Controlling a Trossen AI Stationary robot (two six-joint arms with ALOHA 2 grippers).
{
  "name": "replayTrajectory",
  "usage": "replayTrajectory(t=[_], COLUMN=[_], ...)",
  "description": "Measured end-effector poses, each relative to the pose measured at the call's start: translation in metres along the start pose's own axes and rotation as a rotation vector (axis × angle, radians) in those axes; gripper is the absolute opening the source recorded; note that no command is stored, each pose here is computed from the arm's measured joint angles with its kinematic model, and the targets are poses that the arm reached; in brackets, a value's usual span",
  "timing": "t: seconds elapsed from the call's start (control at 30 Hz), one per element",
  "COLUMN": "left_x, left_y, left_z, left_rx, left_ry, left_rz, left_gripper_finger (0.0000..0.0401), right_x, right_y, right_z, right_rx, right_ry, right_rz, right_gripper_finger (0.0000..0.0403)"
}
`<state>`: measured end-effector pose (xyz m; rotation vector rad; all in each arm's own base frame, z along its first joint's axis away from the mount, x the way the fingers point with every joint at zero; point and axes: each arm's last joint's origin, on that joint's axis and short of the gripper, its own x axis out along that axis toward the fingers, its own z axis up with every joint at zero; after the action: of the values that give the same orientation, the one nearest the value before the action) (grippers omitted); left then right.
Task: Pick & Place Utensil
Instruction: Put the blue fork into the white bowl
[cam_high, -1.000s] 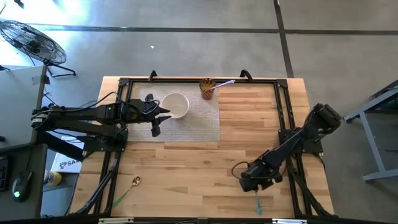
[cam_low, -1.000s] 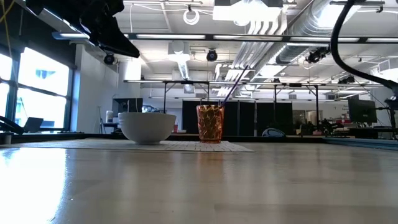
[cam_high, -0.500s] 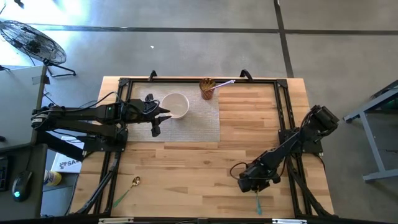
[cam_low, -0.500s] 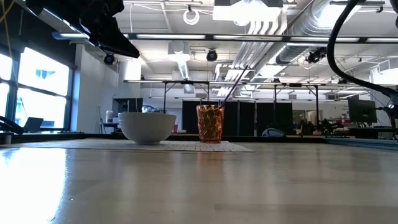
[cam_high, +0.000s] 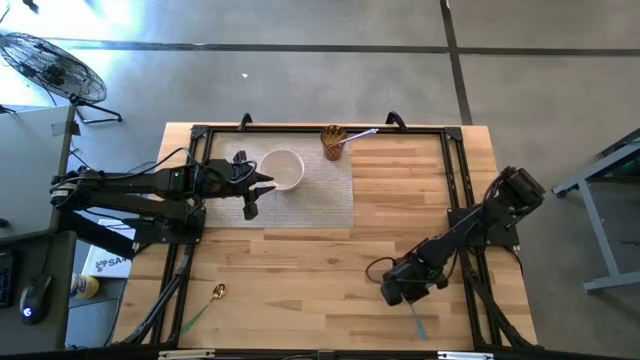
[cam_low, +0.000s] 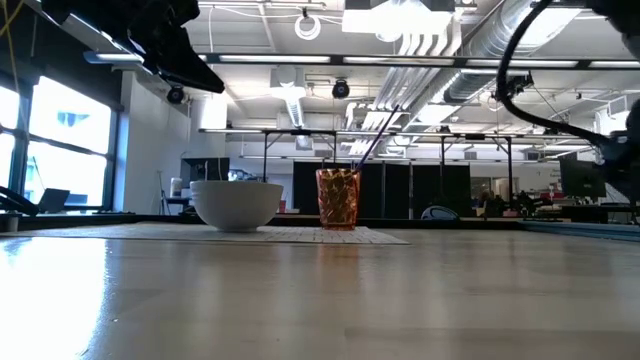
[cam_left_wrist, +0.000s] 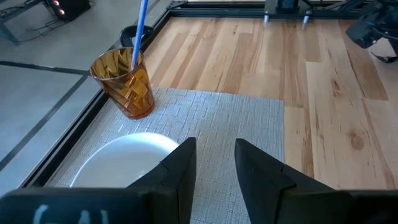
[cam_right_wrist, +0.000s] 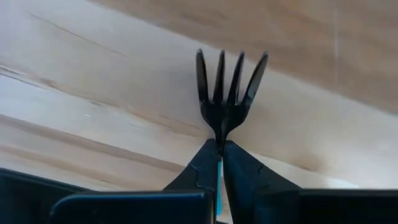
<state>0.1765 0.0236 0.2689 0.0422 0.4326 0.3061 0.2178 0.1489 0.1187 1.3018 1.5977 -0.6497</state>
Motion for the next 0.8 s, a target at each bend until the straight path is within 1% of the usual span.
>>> replayTrajectory(t=[0.07, 0.17, 0.23, 0.37, 0.43, 0.53, 0.7, 0.8], left_x=[0.000, 0.000, 0.000, 0.000, 0.000, 0.000, 0.000, 0.000], left_y=[0.000, 0.000, 0.000, 0.000, 0.000, 0.000, 0.000, 0.000], left_z=[0.000, 0.000, 0.000, 0.000, 0.000, 0.000, 0.000, 0.000], left_rx=[0.000, 0.000, 0.000, 0.000, 0.000, 0.000, 0.000, 0.000], left_ry=[0.000, 0.000, 0.000, 0.000, 0.000, 0.000, 0.000, 0.000], left_rz=[0.000, 0.000, 0.000, 0.000, 0.000, 0.000, 0.000, 0.000], left_gripper_finger=[0.0108, 0.0108, 0.0108, 0.0108, 0.0108, 0.0108, 0.0108, 0.0108], right_x=[-0.003, -0.010, -0.017, -0.031, -0.037, -0.042, -0.047, -0.050], right_y=[0.003, 0.008, 0.015, 0.028, 0.032, 0.034, 0.032, 0.035], right_z=[0.004, 0.011, 0.017, 0.032, 0.040, 0.051, 0.067, 0.071], right_rx=[-0.014, -0.040, -0.070, -0.140, -0.168, -0.230, -0.317, -0.407], right_ry=[-0.015, -0.079, -0.158, -0.373, -0.437, -0.505, -0.661, -0.767], right_rz=[0.006, 0.010, 0.023, 0.075, 0.081, 0.071, 0.026, 0.009], right_gripper_finger=[0.0010, 0.0013, 0.0012, 0.0010, 0.0011, 0.0011, 0.0011, 0.0011])
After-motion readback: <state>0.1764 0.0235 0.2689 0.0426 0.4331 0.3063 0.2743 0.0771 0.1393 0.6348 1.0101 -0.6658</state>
